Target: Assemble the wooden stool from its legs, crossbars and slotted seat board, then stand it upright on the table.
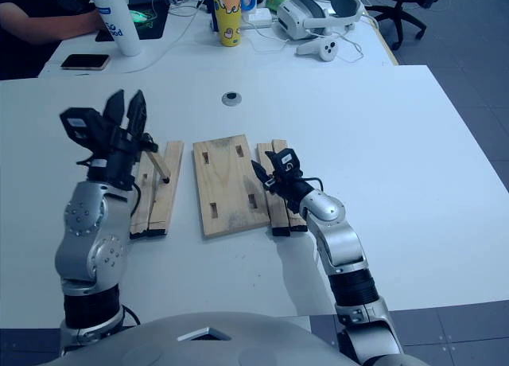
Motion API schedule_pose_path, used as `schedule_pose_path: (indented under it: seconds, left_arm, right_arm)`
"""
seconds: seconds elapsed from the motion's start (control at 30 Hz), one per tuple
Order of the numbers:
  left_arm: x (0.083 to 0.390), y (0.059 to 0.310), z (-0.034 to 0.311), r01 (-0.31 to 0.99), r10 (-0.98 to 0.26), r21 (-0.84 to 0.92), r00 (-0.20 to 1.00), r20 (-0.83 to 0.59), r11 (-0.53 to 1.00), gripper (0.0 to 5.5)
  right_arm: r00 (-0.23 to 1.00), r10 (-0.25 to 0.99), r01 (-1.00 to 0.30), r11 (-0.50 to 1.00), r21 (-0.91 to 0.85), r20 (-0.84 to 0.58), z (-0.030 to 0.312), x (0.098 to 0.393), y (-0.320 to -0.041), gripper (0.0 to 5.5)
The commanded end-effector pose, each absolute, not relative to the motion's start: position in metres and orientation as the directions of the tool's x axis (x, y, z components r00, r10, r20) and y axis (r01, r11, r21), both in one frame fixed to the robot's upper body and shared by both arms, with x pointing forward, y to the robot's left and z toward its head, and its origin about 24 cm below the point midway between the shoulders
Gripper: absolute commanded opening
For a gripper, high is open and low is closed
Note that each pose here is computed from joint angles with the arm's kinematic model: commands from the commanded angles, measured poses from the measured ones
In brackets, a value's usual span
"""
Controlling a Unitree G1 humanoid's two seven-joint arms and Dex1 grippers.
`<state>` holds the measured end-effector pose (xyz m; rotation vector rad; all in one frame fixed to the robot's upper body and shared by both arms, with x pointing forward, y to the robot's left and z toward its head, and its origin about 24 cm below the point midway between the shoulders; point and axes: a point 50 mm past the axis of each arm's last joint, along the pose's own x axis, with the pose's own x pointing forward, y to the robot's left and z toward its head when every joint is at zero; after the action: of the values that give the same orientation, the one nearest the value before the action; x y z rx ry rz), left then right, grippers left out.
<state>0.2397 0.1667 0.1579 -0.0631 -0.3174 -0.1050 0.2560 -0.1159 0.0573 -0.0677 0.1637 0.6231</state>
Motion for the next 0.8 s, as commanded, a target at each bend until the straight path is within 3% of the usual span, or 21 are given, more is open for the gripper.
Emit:
schedule_pose_path:
  seconds: [0.03, 0.2, 0.4, 0.53, 0.8]
  left_arm:
    - [0.266, 0.157, 0.193, 0.179, -0.143, -0.055, 0.906, 0.398, 0.982, 1.44]
    - [0.301, 0.152, 0.216, 0.240, -0.186, -0.104, 0.909, 0.372, 0.965, 0.79]
    - [0.303, 0.167, 0.226, 0.197, -0.138, -0.103, 0.898, 0.417, 0.975, 0.01]
    - [0.302, 0.176, 0.228, 0.151, -0.092, -0.116, 0.910, 0.404, 0.982, 0.01]
    - [0.304, 0.175, 0.209, 0.165, -0.114, -0.165, 0.952, 0.285, 0.972, 0.01]
  right_arm:
    - [0.809, 0.562, -0.573, 0.819, -0.020, -0.170, 0.055, 0.259, -0.116, 2.09]
    - [0.811, 0.562, -0.573, 0.819, -0.027, -0.166, 0.055, 0.262, -0.114, 2.09]
    - [0.806, 0.570, -0.581, 0.814, -0.023, -0.161, 0.055, 0.264, -0.109, 2.09]
    - [0.807, 0.565, -0.577, 0.817, -0.022, -0.170, 0.052, 0.263, -0.110, 2.09]
    - [0.811, 0.559, -0.570, 0.821, -0.020, -0.173, 0.051, 0.263, -0.109, 2.09]
